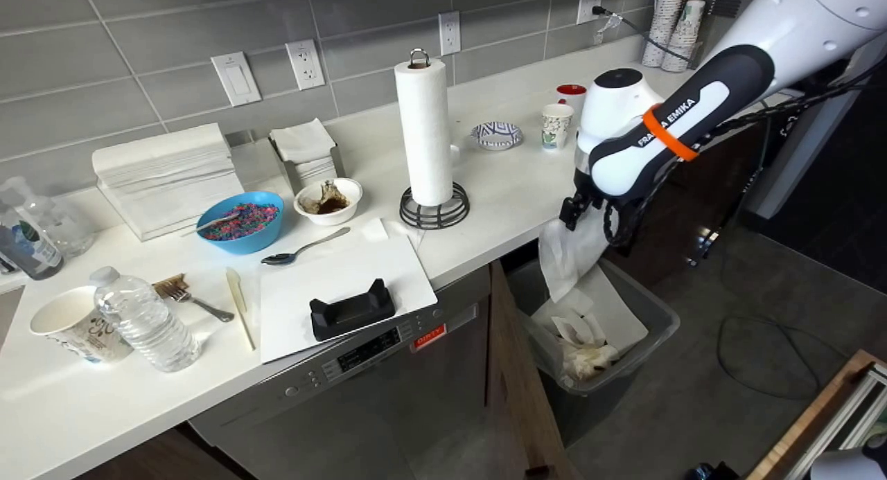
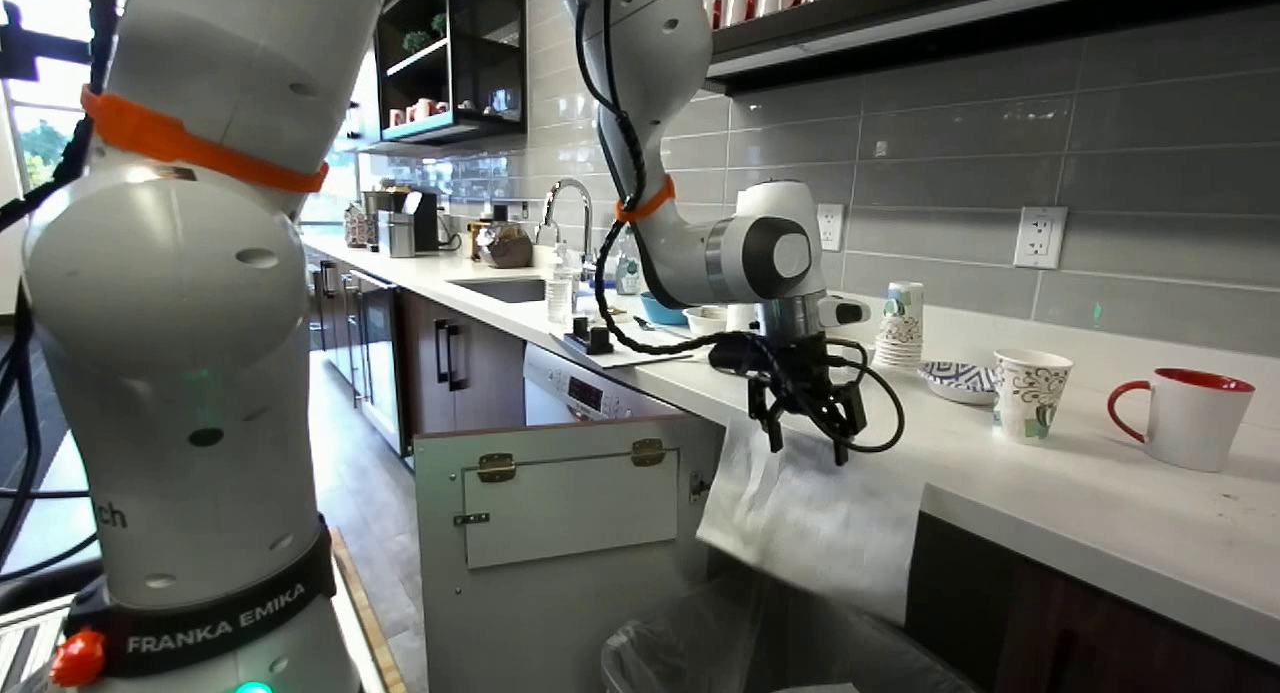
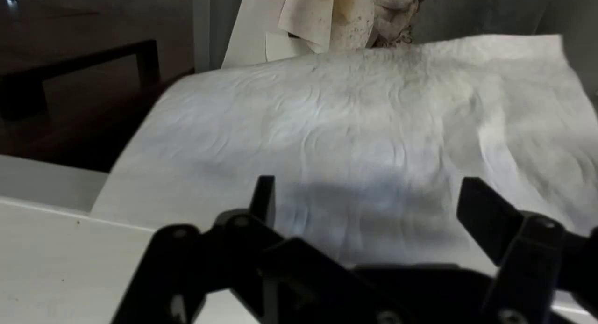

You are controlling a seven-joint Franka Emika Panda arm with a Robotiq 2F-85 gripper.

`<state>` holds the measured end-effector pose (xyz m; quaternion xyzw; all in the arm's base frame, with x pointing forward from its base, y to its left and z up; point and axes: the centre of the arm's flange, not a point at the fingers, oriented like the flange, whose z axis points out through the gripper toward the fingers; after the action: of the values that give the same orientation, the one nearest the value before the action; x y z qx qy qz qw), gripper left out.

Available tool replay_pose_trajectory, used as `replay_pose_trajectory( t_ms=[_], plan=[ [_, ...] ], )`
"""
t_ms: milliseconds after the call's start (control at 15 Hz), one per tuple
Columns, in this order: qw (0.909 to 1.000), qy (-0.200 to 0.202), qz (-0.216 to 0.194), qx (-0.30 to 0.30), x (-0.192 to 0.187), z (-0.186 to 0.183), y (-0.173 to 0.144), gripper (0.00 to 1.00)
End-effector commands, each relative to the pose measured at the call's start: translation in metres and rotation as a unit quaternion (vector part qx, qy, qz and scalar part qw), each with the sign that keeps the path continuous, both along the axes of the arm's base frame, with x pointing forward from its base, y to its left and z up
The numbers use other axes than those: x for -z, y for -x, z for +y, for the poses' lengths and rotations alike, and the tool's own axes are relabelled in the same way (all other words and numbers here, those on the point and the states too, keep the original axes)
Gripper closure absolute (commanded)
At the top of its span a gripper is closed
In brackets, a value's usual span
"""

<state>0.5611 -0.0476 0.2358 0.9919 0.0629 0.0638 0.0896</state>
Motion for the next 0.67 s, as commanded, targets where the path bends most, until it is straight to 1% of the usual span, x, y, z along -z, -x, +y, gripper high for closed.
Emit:
replay_pose_trajectory(
  t_ms=[0, 267, 400, 533, 600],
  plan=[
    [0.9996, 0.010, 0.025, 0.005, -0.001, 0.003, 0.026, 0.00],
    [0.9990, 0.016, 0.041, 0.005, 0.000, 0.002, 0.035, 0.00],
    [0.9990, 0.020, 0.039, 0.005, -0.003, 0.002, 0.037, 0.00],
    [0.9986, 0.031, 0.041, -0.012, -0.007, 0.005, 0.038, 0.00],
    [0.9987, 0.027, 0.042, -0.012, -0.011, 0.007, 0.037, 0.00]
  ],
)
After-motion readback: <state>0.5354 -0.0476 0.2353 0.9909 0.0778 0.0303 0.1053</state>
